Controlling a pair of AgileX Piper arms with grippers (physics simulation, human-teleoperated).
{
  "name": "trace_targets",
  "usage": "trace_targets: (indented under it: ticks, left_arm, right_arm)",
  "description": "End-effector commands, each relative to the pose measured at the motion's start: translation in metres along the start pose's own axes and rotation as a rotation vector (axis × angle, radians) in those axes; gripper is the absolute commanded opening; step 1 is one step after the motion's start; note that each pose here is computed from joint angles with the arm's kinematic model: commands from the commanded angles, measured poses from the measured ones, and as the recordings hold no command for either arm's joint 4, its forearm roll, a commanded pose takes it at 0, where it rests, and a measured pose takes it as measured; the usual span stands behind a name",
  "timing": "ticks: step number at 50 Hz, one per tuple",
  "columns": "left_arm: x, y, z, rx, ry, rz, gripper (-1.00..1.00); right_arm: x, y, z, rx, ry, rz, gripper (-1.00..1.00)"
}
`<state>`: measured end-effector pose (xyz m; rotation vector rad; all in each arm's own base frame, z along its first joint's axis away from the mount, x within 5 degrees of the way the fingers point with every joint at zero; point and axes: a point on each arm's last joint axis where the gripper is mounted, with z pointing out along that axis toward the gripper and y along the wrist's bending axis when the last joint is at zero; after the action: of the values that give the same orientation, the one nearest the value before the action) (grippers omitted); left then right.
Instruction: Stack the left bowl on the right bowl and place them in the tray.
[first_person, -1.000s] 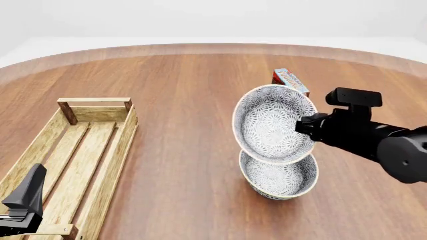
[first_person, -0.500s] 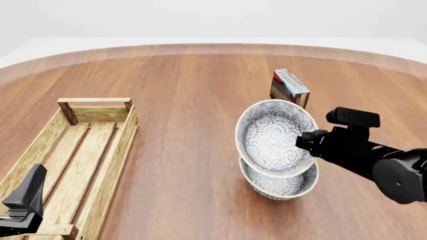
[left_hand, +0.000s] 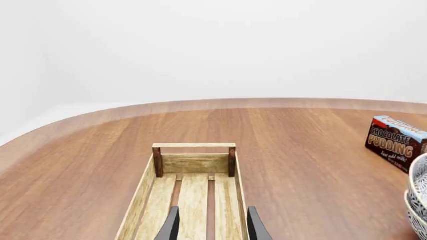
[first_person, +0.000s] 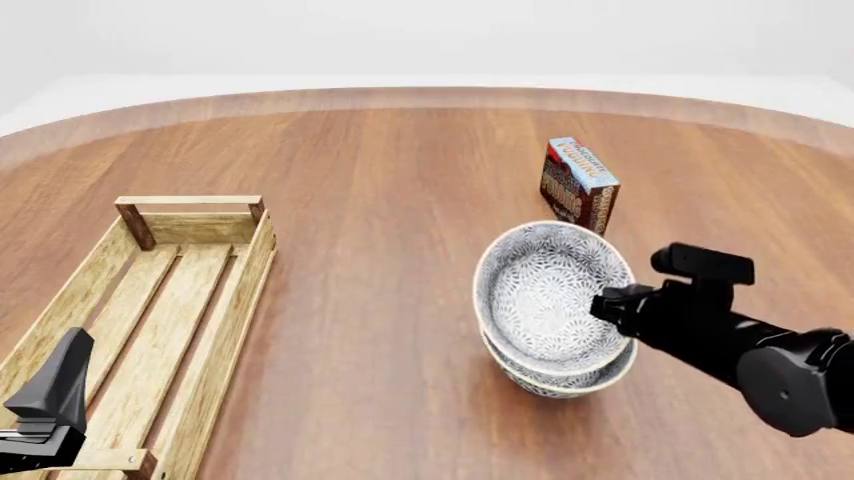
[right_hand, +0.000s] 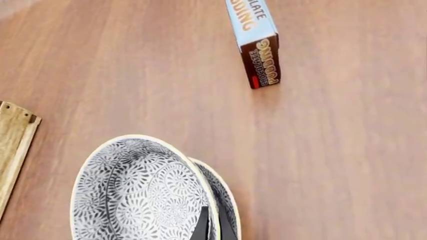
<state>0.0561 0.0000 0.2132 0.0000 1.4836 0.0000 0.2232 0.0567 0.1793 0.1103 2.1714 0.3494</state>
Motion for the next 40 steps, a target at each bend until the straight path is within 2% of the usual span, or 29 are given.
trace_targets:
  ticks: [1,3,4,24,40]
  left_arm:
    - [0.0,0.0,0.0,0.0,0.0,0.0,1.0]
    - [0.0,0.0,0.0,0.0,0.0,0.0,1.0]
    - [0.0,0.0,0.0,0.0,0.0,0.0,1.0]
    - [0.0,0.0,0.0,0.0,0.0,0.0,1.0]
    - [0.0,0.0,0.0,0.0,0.0,0.0,1.0]
  right_arm:
    - [0.003,-0.006,0.002,0.017,-0.009,0.026,-1.0]
    - [0.001,-0.005,0.0,0.015,-0.015,0.02,-1.0]
    - [-0.001,-0.004,-0.002,0.013,-0.016,0.012,1.0]
    - [-0.011,0.006,-0.016,-0.013,-0.028,-0.024,1.0]
    - [-0.018,0.0,-0.036,0.019,-0.031,-0.025,1.0]
